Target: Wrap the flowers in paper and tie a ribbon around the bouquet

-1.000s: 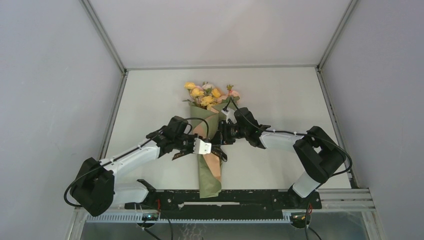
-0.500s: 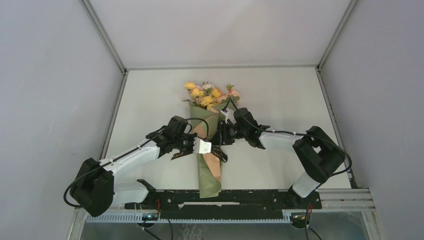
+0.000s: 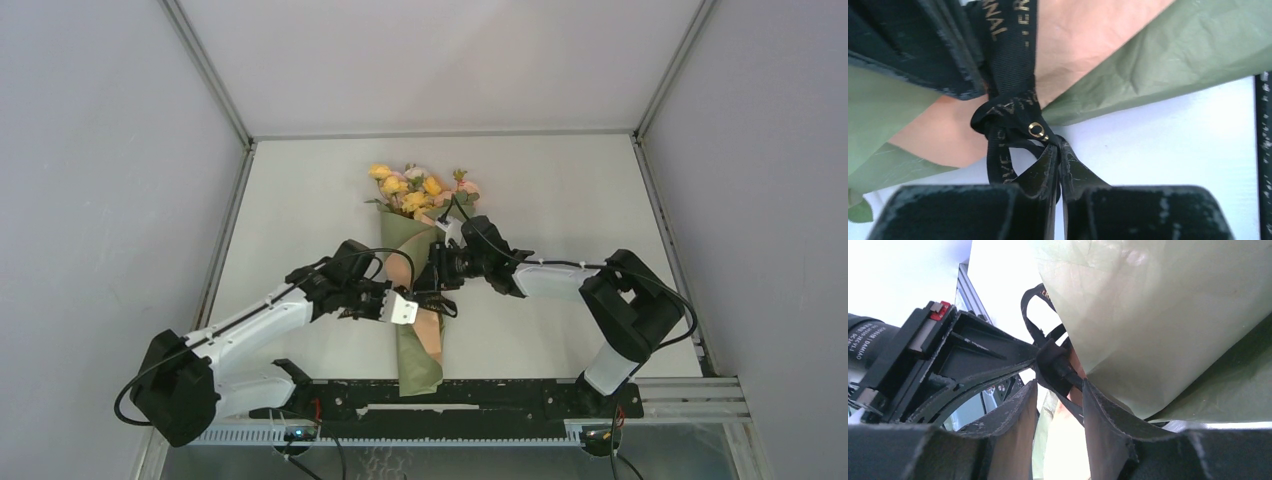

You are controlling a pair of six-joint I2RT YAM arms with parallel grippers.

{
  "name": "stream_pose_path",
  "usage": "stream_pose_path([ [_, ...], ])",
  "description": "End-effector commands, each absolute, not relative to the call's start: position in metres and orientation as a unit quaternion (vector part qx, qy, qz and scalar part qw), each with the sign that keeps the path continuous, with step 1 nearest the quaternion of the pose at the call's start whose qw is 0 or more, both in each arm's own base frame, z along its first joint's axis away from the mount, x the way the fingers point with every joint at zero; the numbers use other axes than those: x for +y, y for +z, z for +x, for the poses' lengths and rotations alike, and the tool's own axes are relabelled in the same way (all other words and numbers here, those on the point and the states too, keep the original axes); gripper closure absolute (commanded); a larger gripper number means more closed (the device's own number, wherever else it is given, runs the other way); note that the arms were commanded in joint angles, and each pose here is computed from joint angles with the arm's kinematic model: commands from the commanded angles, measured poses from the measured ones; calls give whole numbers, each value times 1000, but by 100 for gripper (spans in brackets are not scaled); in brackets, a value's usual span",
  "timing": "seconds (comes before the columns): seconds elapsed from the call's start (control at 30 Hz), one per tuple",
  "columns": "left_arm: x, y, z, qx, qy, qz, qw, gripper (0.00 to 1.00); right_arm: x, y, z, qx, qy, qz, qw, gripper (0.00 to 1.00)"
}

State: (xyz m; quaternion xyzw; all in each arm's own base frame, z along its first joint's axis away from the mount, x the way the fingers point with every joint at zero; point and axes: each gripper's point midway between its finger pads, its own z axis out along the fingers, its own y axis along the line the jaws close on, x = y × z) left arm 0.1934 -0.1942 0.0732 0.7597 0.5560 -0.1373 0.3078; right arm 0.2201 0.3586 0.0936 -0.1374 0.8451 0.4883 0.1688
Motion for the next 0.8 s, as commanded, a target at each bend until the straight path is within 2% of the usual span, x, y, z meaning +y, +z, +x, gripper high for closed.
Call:
stream_pose_path([
  [0.0, -194, 88, 179, 528, -153, 782, 293, 89, 367, 111, 231, 834, 496, -142, 197, 53],
  [0.17, -191, 89, 175, 535, -156, 779, 286, 99, 355, 120, 233, 835, 486, -149, 209, 53],
  [0.3, -188, 91, 165, 535, -169, 781, 274, 100, 340, 125, 234, 842, 464, -159, 223, 52],
  [0.5, -158, 69, 138, 507, -171, 824, 186, 100, 316, 115, 231, 861, 425, -158, 230, 49],
  [0.57, -157, 66, 136, 506, -172, 825, 182, 100, 307, 110, 229, 868, 418, -147, 224, 45],
  [0.63, -160, 66, 137, 503, -171, 826, 187, 100, 299, 102, 225, 876, 411, -139, 212, 35],
  [0.77, -160, 61, 130, 494, -169, 835, 175, 100, 301, 93, 210, 875, 426, -144, 180, 30],
])
